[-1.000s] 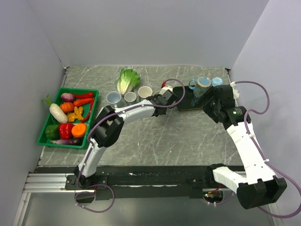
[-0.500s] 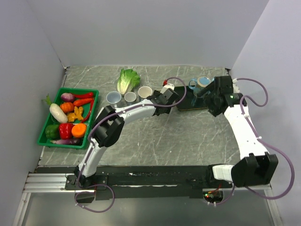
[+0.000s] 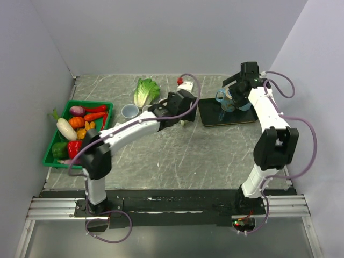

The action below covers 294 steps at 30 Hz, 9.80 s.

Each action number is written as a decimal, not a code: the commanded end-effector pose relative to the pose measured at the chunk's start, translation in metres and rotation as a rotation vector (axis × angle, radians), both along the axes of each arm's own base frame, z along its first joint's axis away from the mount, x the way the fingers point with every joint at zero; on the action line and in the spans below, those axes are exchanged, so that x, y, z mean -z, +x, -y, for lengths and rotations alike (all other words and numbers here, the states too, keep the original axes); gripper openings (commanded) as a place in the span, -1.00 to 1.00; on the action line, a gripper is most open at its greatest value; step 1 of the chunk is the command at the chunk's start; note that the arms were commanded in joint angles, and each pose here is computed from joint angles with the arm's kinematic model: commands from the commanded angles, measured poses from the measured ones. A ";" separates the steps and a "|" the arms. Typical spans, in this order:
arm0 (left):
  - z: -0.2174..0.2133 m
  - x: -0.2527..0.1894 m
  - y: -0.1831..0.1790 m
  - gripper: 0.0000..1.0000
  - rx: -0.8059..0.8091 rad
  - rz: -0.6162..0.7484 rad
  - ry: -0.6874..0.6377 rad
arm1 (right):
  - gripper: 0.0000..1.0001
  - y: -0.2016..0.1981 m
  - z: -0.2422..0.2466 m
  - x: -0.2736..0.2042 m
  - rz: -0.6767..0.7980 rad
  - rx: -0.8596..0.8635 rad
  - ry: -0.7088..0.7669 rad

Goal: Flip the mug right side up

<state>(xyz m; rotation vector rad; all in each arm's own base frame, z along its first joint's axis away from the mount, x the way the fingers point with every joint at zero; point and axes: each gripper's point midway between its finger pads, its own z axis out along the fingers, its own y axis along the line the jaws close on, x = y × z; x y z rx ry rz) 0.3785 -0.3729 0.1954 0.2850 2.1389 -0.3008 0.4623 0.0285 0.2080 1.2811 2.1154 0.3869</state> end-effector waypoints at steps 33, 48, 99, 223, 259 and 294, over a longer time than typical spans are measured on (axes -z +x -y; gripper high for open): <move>-0.132 -0.075 -0.029 0.69 -0.139 0.013 -0.220 | 0.71 0.096 0.001 0.085 -0.125 0.583 0.080; -0.154 -0.068 -0.028 0.69 -0.189 0.001 -0.254 | 0.83 0.070 0.004 0.110 -0.251 0.734 0.174; -0.155 -0.059 -0.031 0.66 -0.184 -0.021 -0.286 | 0.63 0.031 0.036 0.122 -0.372 0.523 0.017; -0.049 -0.302 -0.118 -0.46 0.677 -0.010 -1.255 | -1.00 -0.232 -0.225 -0.286 1.215 -1.000 0.609; -0.197 -0.153 -0.067 -0.98 -0.158 0.201 -0.375 | 0.99 -0.179 -0.210 -0.092 0.506 -0.875 0.238; -0.246 0.065 -0.052 -0.99 -0.447 0.019 -0.040 | 0.99 -0.135 -0.085 -0.054 0.340 -0.447 0.131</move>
